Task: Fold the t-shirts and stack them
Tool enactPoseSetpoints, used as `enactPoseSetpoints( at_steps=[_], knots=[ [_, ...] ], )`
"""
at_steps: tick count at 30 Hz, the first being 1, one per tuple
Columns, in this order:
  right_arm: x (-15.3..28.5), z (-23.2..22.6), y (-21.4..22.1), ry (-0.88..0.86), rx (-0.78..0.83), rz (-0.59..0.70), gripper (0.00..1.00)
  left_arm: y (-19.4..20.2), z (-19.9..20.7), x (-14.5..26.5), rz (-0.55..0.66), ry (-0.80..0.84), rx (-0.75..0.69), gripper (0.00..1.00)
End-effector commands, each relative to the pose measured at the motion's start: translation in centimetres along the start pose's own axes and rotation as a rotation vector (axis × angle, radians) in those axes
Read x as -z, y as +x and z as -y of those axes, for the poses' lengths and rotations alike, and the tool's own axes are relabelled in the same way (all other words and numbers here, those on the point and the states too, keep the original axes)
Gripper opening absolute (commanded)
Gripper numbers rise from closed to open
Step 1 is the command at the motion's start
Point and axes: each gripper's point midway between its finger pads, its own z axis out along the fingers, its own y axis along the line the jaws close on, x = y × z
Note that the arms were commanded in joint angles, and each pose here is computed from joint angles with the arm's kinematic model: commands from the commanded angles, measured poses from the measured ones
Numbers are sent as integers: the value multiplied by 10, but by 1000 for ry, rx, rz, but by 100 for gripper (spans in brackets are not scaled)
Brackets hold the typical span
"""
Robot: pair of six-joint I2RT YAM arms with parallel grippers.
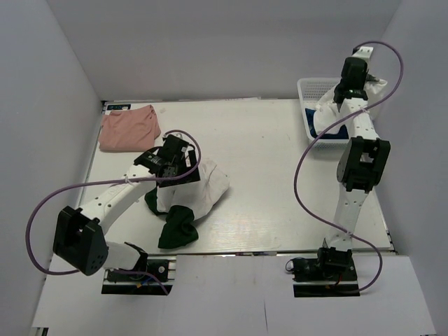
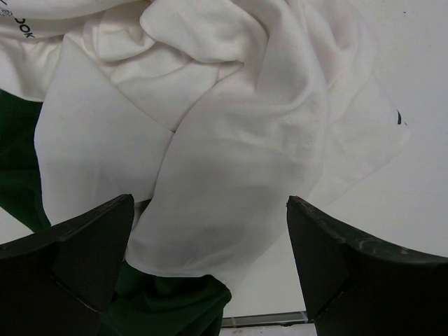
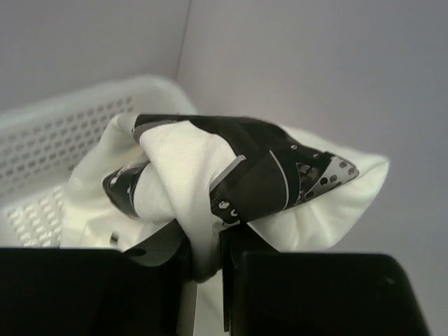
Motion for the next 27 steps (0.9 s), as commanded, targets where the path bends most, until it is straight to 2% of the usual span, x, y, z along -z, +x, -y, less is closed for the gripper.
enactPoseSetpoints(
  at_steps=[1, 5, 6, 9, 11, 12, 13, 14, 15, 16, 17, 18, 19, 20, 21, 22, 24, 27],
  knots=[
    [7, -35, 21, -140, -52, -40, 0, -19, 7, 8, 56, 25, 8, 100],
    [-10, -60, 88, -183, -93, -203, 0, -16, 6, 3, 40, 15, 14, 100],
    [-11, -63, 131, -189, -52, -330, 0, -17, 7, 5, 38, 14, 14, 100],
    [-15, -76, 154, -236, -99, -424, 0, -11, 3, 3, 11, -5, 17, 100],
    [-5, -87, 150, -329, -123, -437, 0, -10, 2, 6, 11, -5, 17, 100],
    [0, -89, 147, -352, -128, -438, 7, -12, 3, 10, 23, 4, 29, 100],
    [5, -94, 139, -412, -142, -431, 9, -14, 3, 13, 32, 10, 31, 100],
    [17, -102, 121, -513, -146, -406, 15, -16, 3, 16, 48, 10, 33, 100],
    [26, -100, 101, -542, -146, -373, 21, -18, 3, 20, 61, 19, 36, 100],
    [40, -102, 78, -609, -152, -335, 34, -19, 2, 28, 80, 32, 41, 100],
    [49, -102, 68, -655, -121, -316, 41, -17, 0, 30, 85, 36, 42, 100],
    [59, -93, 40, -659, -124, -262, 45, -18, 0, 33, 100, 46, 45, 100],
    [71, -84, 17, -654, -127, -218, 59, -17, 0, 40, 113, 67, 49, 100],
    [76, -77, 5, -639, -140, -201, 67, -19, 0, 45, 127, 77, 52, 100],
    [95, -59, -29, -622, -168, -137, 77, -15, -2, 46, 122, 74, 60, 100],
    [100, -52, -36, -605, -191, -129, 90, -15, -3, 51, 128, 79, 70, 100],
    [122, -38, -61, -609, -215, -78, 90, -6, -12, 56, 125, 67, 84, 100],
    [180, -46, -88, -793, -231, -28, 90, 16, -27, 57, 83, 26, 134, 100]
  ],
)
